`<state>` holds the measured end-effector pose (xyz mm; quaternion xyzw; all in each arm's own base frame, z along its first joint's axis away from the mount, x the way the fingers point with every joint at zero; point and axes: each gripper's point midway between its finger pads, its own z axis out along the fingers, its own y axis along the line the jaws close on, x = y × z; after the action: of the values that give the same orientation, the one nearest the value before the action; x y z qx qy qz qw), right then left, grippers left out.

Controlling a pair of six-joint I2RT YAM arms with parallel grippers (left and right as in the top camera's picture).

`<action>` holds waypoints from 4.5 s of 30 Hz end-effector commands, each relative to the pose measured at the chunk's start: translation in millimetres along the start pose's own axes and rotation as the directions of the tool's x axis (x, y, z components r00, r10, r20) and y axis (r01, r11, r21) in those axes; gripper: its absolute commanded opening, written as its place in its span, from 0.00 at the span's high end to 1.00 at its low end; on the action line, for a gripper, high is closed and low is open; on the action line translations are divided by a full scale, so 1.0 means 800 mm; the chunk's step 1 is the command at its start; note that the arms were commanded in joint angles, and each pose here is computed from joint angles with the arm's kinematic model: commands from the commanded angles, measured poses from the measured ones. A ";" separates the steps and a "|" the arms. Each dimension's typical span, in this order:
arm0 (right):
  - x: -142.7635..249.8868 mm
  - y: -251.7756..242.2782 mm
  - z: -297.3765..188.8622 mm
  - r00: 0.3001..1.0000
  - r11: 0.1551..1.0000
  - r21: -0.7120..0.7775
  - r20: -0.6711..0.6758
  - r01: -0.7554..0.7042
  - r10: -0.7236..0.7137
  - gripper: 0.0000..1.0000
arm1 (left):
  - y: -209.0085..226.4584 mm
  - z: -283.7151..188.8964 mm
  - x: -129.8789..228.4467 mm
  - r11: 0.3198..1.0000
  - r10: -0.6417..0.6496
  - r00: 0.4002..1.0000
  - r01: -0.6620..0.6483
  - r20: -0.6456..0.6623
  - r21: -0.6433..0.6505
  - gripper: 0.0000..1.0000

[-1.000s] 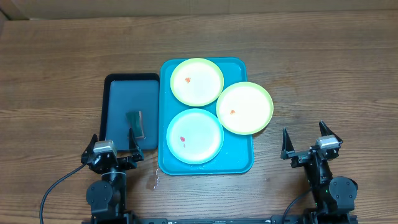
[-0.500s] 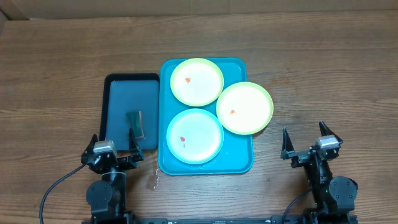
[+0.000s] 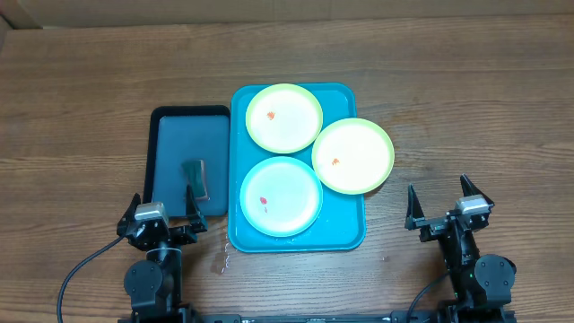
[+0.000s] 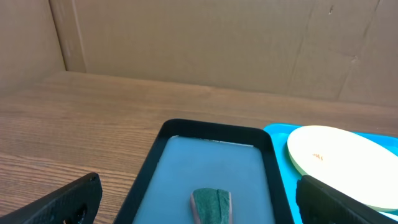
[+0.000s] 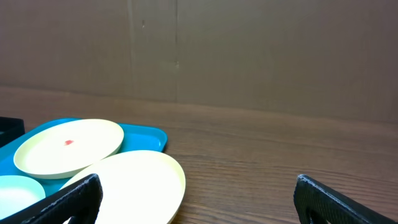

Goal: Clean dirty plates on tray and stack at the side

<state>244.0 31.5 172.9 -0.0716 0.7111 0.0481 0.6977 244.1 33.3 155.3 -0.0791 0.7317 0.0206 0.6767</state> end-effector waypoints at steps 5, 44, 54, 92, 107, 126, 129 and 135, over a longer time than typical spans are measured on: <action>0.002 -0.001 0.000 1.000 1.000 0.005 0.006 -0.001 0.001 0.00 | -0.003 0.000 0.000 1.000 0.004 1.000 -0.004 0.005 0.011 0.00; 0.002 -0.001 0.000 1.000 1.000 0.005 0.006 -0.001 0.001 0.00 | 0.007 0.000 -0.003 0.999 0.004 1.000 -0.004 0.014 -0.037 0.00; 0.002 -0.001 0.000 1.000 1.000 0.005 0.006 -0.001 0.001 0.00 | 0.007 0.000 -0.003 0.999 0.004 1.000 -0.003 0.014 -0.036 0.00; 0.002 -0.001 0.000 1.000 1.000 0.005 0.006 -0.001 0.001 0.01 | -0.048 -0.032 -0.080 0.979 -0.015 0.998 0.001 0.069 0.201 0.00; 0.002 -0.001 0.000 1.000 1.000 0.005 0.006 -0.001 0.001 0.00 | -0.060 -0.069 -0.170 0.978 -0.019 0.993 0.043 -0.120 0.206 0.00; 0.002 -0.001 0.000 1.000 1.000 0.005 0.006 -0.001 0.001 0.00 | -0.090 -0.022 -0.109 0.948 0.010 0.680 0.226 -0.733 0.223 0.00; 0.002 -0.001 0.000 1.000 1.000 0.005 0.006 -0.001 0.001 0.00 | -0.095 -0.017 -0.100 0.939 0.007 0.649 0.257 -0.761 0.228 0.00; 0.002 -0.001 0.000 1.000 1.000 0.005 0.006 -0.001 0.001 0.00 | -0.088 -0.013 -0.081 0.949 -0.053 0.576 0.283 -0.816 0.138 0.96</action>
<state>244.0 31.6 173.1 -0.0718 0.7108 0.0481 0.6980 246.7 -28.2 220.9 -0.0492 0.9444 -0.1632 0.2813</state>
